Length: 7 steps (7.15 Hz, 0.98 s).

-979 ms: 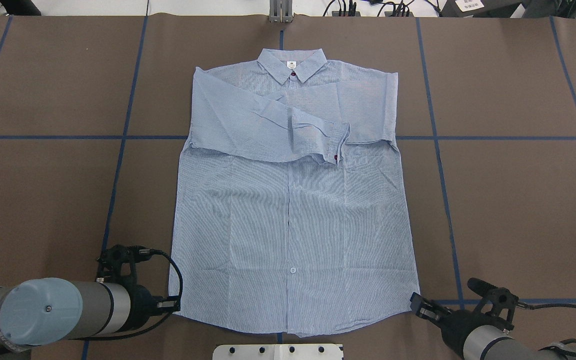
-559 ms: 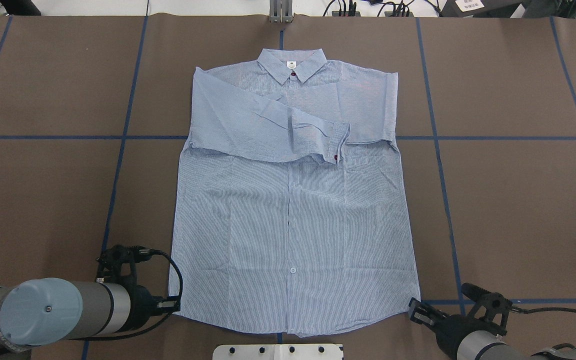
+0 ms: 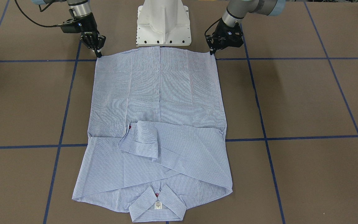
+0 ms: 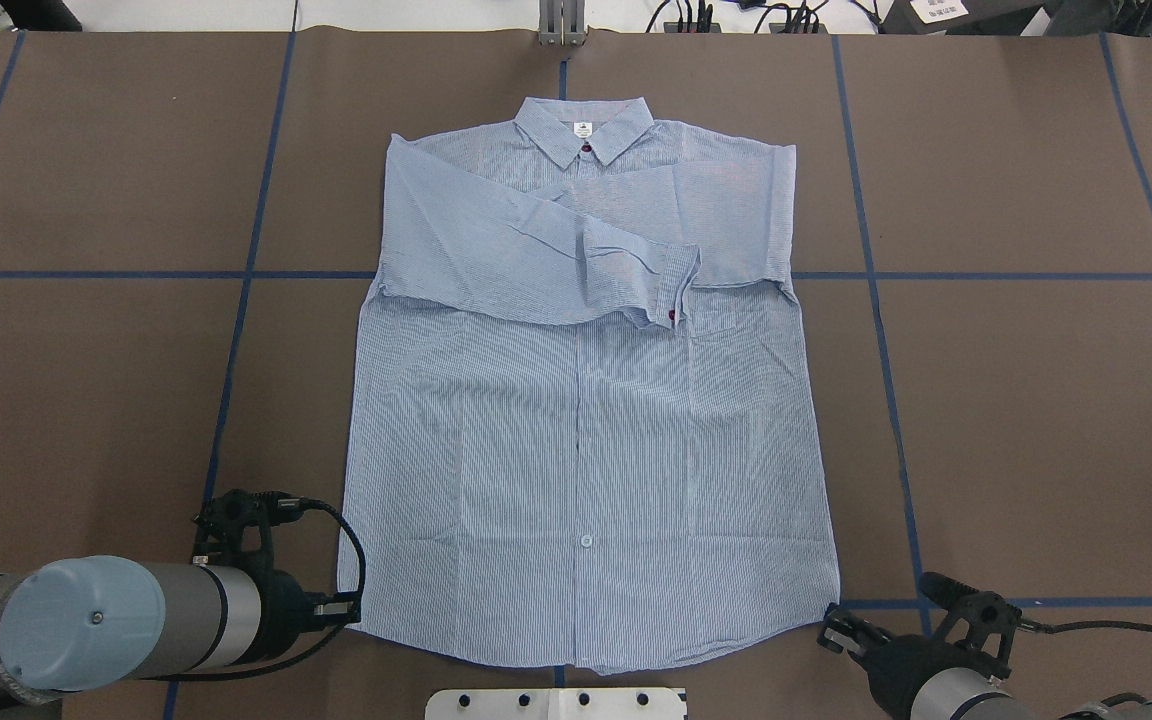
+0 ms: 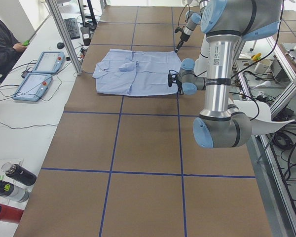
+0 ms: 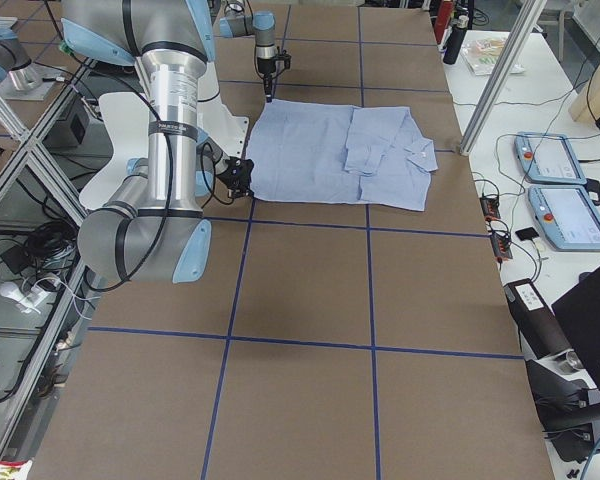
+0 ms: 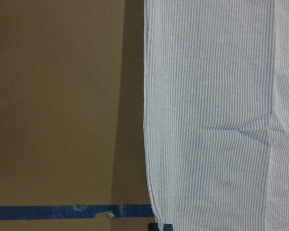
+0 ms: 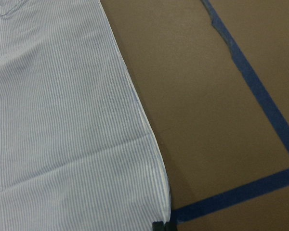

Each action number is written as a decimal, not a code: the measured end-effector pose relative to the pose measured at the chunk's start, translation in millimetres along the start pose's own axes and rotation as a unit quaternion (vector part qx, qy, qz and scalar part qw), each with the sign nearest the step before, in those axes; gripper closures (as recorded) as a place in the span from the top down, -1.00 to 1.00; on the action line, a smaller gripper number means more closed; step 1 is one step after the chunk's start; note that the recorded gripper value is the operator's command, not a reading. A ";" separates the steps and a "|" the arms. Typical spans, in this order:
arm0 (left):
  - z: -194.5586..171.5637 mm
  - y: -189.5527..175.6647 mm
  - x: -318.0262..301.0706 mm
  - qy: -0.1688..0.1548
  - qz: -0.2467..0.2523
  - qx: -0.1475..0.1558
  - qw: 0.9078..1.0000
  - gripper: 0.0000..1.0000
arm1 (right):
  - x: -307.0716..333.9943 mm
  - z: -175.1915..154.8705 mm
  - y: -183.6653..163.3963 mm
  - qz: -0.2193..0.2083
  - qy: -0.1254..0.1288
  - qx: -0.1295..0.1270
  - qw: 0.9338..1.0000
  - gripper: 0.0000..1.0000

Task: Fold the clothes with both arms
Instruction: 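Grasp the hem corners with both grippers and lift, then fold the hem with both grippers up toward the collar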

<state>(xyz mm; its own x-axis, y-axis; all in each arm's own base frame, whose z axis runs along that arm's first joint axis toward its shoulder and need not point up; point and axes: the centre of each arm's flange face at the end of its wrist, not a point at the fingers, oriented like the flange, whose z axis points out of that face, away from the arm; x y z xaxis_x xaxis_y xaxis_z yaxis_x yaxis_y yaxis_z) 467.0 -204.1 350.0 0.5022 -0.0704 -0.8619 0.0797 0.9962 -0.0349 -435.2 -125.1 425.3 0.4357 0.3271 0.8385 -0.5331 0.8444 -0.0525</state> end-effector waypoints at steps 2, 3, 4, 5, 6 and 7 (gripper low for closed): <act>-25.8 3.1 12.5 0.021 0.002 -0.008 1.000 -1.00 | -29.2 -34.1 -13.6 0.023 -0.027 -0.014 0.999 -1.00; -64.3 9.5 26.3 0.042 0.005 -0.026 0.999 -1.00 | -51.1 -66.1 -23.0 0.033 -0.037 -0.033 0.998 -1.00; -109.5 17.8 39.3 0.059 0.008 -0.050 0.997 -1.00 | -71.6 -103.2 -32.8 0.041 -0.039 -0.062 0.996 -1.00; -155.5 26.8 49.3 0.071 0.011 -0.074 0.995 -1.00 | -90.7 -144.6 -47.8 0.049 -0.039 -0.091 0.994 -1.00; -187.6 32.4 53.8 0.075 0.012 -0.092 0.993 -1.00 | -101.6 -172.3 -68.9 0.059 -0.032 -0.111 0.992 -1.00; -199.7 30.4 53.7 0.068 0.009 -0.099 0.993 -1.00 | -104.5 -182.5 -95.3 0.065 -0.018 -0.117 0.991 -1.00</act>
<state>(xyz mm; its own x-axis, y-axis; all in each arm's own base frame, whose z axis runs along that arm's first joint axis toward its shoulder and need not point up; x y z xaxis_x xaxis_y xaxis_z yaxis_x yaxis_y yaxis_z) 324.4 -167.4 201.7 0.3799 -0.0578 -0.9232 -0.1058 0.9888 -0.1054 -297.6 -162.4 243.7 0.3452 0.4282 0.8352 -0.3978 0.8727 -0.2831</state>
